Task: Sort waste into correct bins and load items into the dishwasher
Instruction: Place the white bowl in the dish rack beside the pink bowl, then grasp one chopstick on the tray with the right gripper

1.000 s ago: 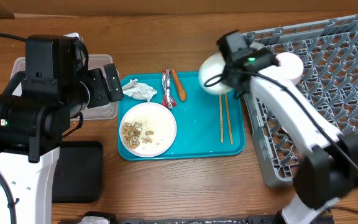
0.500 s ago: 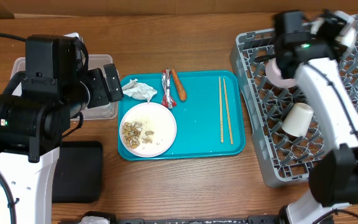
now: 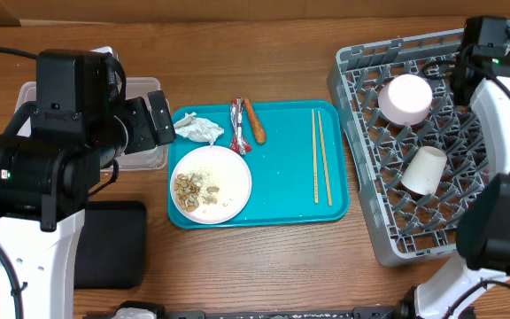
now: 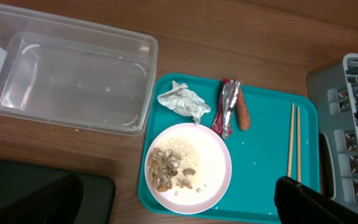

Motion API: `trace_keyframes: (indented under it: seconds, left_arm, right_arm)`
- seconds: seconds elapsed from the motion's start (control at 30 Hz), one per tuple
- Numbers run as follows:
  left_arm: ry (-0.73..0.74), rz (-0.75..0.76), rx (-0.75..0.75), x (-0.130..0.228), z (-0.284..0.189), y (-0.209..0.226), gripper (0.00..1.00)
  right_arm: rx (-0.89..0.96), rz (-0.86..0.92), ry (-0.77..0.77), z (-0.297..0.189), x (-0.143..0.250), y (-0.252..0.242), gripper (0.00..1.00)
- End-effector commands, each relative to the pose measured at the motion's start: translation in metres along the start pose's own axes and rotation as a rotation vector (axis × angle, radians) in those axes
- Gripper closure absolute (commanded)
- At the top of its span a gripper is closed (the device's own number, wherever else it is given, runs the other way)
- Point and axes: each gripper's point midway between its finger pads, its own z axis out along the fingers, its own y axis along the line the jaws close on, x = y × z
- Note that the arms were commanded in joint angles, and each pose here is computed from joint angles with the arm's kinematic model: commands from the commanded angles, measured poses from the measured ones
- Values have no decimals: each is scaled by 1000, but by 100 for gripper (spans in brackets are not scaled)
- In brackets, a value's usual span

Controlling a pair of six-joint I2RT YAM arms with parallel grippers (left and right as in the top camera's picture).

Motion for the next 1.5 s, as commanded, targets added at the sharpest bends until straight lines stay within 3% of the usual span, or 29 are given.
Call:
trace_keyframes:
  seconds: [0.0,0.23,0.6,0.73,0.77,0.87,0.93,1.1,1.3,1.47]
  left_arm:
    - [-7,3,-16,-3,1,3,0]
    - [-7,2,-16,-3,1,3,0]
    - [-7,3,-16,-3,1,3,0]
    - [-7,3,-16,-3,1,3,0]
    - [-7,3,-16,-3,1,3,0]
    - [-7,2,-16,-3,1,3,0]
    - [-7,3,-16,-3,1,3,0]
    - [-7,3,-16,-3,1,3,0]
    - [-7,3,-16,-3,1,3,0]
    - [-7,3,-16,-3,1,3,0]
  right_arm:
    - [44,-128,21,18,19,19,96]
    - [160,-187,-4,30,28,18,96]
    - [20,-233,1,2,41,57,96]
    - [-20,-267,-31,-19,43,73,86]
    - [-29,-288,-39,-24,44,77,78]
    - [-28,-330,-78,-39,42,83,38]
    - [-15,-335,-112,-50,38,83,23]
    - [-89,-306,-161,-89,23,79,21]
    - [-388,-260,-173,-174,9,60,21]
    - [-888,-342,-29,-265,50,69,22]
